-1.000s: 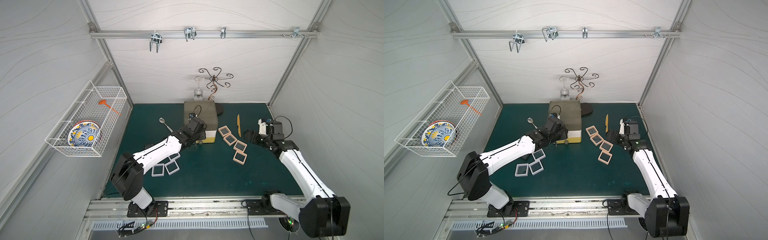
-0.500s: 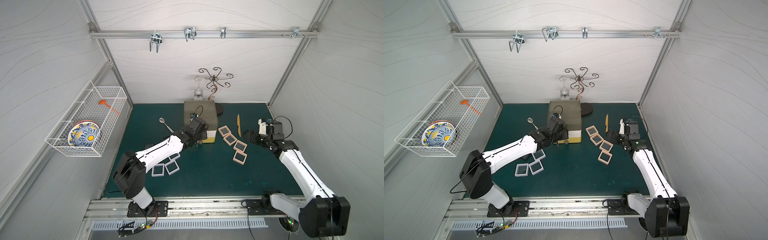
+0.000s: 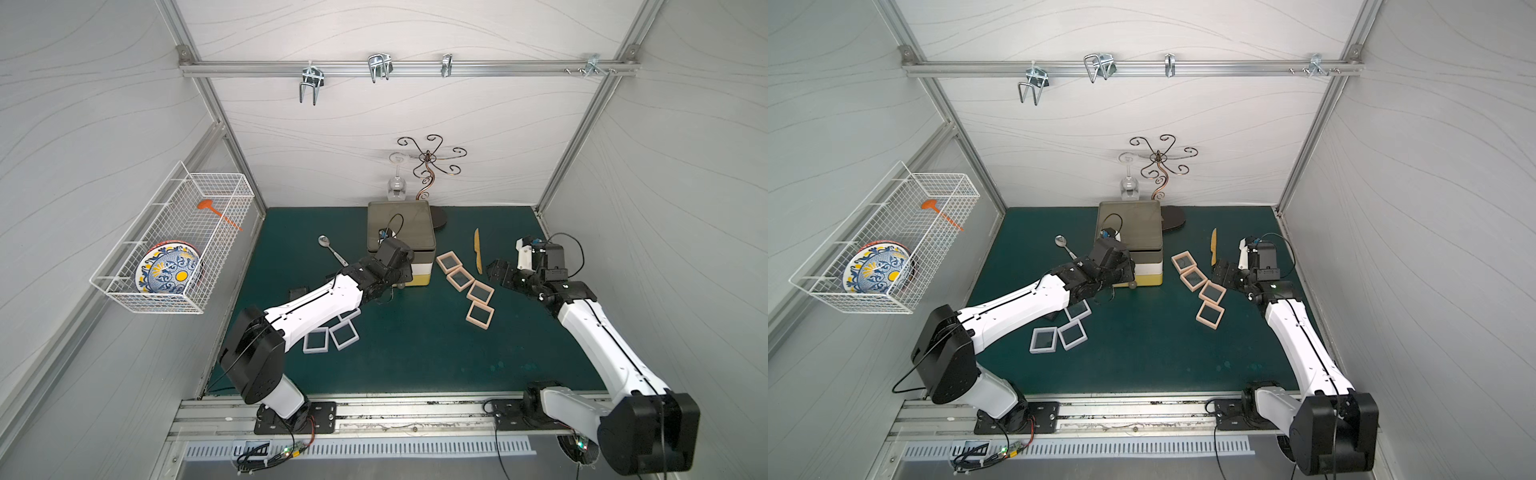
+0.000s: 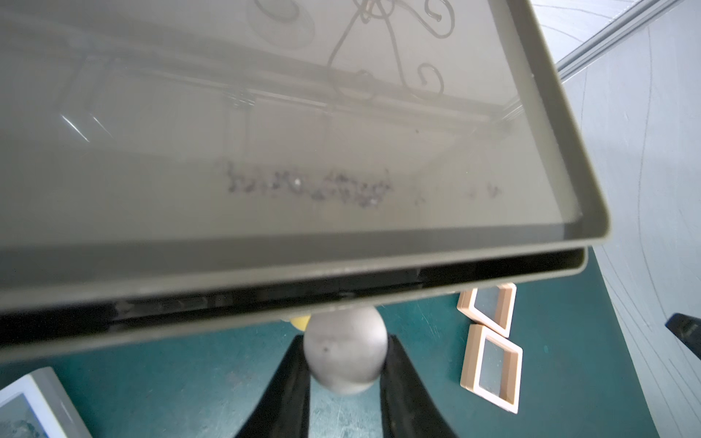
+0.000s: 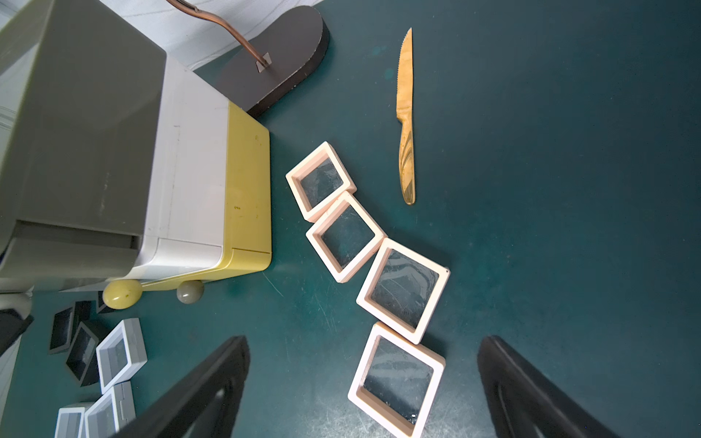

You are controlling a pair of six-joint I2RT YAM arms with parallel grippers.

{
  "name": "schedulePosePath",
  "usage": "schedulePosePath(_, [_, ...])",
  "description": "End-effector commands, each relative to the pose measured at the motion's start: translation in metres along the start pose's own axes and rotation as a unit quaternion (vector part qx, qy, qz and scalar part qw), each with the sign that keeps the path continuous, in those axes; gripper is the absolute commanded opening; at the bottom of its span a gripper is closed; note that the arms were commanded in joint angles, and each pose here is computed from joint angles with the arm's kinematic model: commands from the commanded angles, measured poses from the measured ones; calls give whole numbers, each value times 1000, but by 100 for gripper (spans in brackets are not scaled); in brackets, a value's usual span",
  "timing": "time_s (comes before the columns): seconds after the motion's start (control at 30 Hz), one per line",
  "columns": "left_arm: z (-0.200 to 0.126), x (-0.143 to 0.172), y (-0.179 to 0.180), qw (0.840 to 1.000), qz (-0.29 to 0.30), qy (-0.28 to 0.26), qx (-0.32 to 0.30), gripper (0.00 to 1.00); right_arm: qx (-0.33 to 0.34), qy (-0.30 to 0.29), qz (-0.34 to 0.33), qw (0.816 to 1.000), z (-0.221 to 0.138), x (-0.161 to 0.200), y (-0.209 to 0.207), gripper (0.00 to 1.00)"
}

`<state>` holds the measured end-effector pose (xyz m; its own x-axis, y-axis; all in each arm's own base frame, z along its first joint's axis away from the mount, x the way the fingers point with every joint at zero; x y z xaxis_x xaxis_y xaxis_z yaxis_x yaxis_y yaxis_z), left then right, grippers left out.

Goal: Place the brooch boxes into the drawer by color
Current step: Open the drawer in the storage box.

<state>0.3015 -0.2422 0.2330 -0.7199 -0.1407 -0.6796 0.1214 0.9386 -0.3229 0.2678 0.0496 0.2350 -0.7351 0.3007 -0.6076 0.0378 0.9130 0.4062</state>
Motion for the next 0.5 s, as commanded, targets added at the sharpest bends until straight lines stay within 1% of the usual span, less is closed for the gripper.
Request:
schedulePosePath(0.0, [-17,-2,-4,1000,-1,-15,14,11,0,-1,3,1000,2,0,-2,99])
schedulePosePath(0.3, [-45,28,-12,999,16,-14,27,11,-5,3,3,1000,4,0,-1,99])
schedulePosePath(0.47, [-56,58,-10,999,26,-5,25,12,-9,9,4,1000,6,0,0,99])
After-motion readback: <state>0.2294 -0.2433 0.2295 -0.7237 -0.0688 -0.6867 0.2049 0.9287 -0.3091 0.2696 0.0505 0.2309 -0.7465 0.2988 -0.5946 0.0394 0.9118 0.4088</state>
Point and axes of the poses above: each gripper's point midway between its finger pads, its own z axis out along the fingers, its own y axis along the line the jaws close on, x = y × z, the point moved 8 cm from there along -z, back along the fingers, and after that the axes turned 4 degrees about z, right-handed, at the moved point
